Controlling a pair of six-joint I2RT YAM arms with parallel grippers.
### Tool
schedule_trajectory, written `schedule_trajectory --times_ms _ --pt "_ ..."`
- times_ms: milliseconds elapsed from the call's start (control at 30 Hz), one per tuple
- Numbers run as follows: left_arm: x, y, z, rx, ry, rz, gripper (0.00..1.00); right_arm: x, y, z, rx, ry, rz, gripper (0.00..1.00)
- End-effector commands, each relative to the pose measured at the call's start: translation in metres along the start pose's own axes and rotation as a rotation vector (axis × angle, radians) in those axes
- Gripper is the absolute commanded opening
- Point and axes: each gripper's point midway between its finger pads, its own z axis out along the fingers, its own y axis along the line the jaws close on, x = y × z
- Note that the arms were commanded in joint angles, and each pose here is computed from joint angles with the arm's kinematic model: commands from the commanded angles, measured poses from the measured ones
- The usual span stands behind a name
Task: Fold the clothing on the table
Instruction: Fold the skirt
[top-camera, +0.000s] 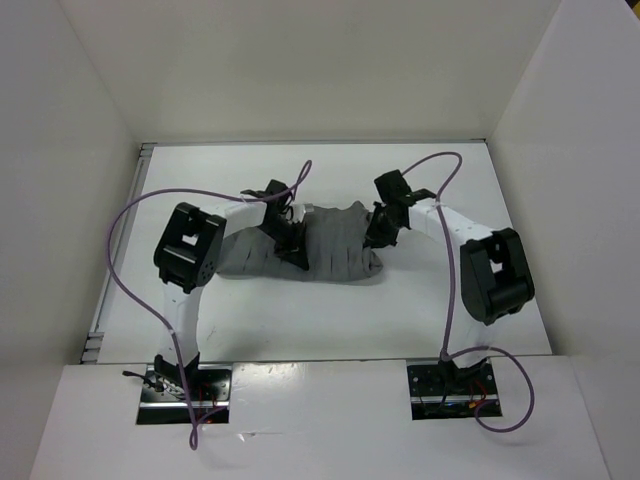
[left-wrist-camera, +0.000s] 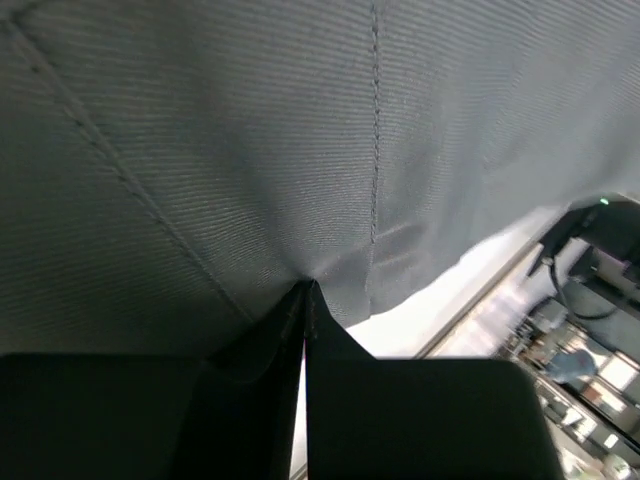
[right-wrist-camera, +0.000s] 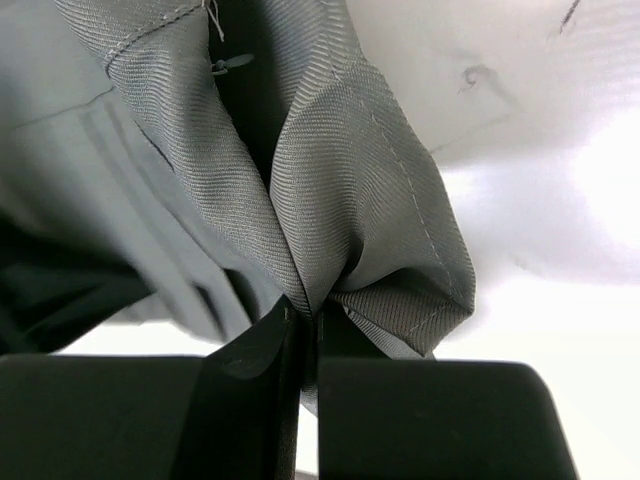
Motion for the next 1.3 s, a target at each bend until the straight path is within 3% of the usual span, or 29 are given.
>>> schedule_trajectory --times_ms 0,100,233,400,500,567,600,700,867,1067,1267 --pt "0.004 0.03 0.021 -0.181 0.021 -0.001 0.07 -0.012 0.018 -0.053 -0.087 -0.084 0.005 0.0" --pt "0.008 0.022 0.042 -0.183 0.065 0.03 0.07 -0.018 0.02 -0.09 -0.102 -0.151 0.024 0.0" --pt "-0.009 -0.033 0.072 -0.093 0.088 0.147 0.07 -0.019 0.021 -0.125 -0.144 -0.201 0.05 0.0" --pt "-0.031 -0.085 0.074 0.028 0.06 0.189 0.1 -0.022 0.014 -0.139 -0.153 -0.222 0.063 0.0" --pt "-0.052 -0.098 0.031 0.056 -0.054 0.169 0.22 -0.029 0.011 -0.142 -0.156 -0.234 0.061 0.0" --pt "-0.073 -0.102 -0.018 0.064 -0.174 0.158 0.25 -0.031 0.011 -0.142 -0.153 -0.236 0.039 0.0" --pt "-0.077 -0.102 -0.04 0.044 -0.228 0.148 0.32 -0.032 0.006 -0.137 -0.135 -0.223 0.051 0.0" --pt "-0.096 -0.07 -0.09 -0.037 -0.352 0.096 0.37 -0.037 0.009 -0.135 -0.143 -0.212 0.037 0.0" --pt "-0.103 0.028 -0.125 -0.231 -0.449 -0.09 0.36 -0.037 0.012 -0.134 -0.143 -0.188 0.008 0.0" --pt "-0.099 0.101 -0.109 -0.331 -0.408 -0.224 0.36 -0.043 0.018 -0.135 -0.152 -0.185 -0.014 0.0" --pt "-0.11 0.116 -0.097 -0.318 -0.404 -0.246 0.36 -0.048 0.029 -0.131 -0.184 -0.159 -0.039 0.0"
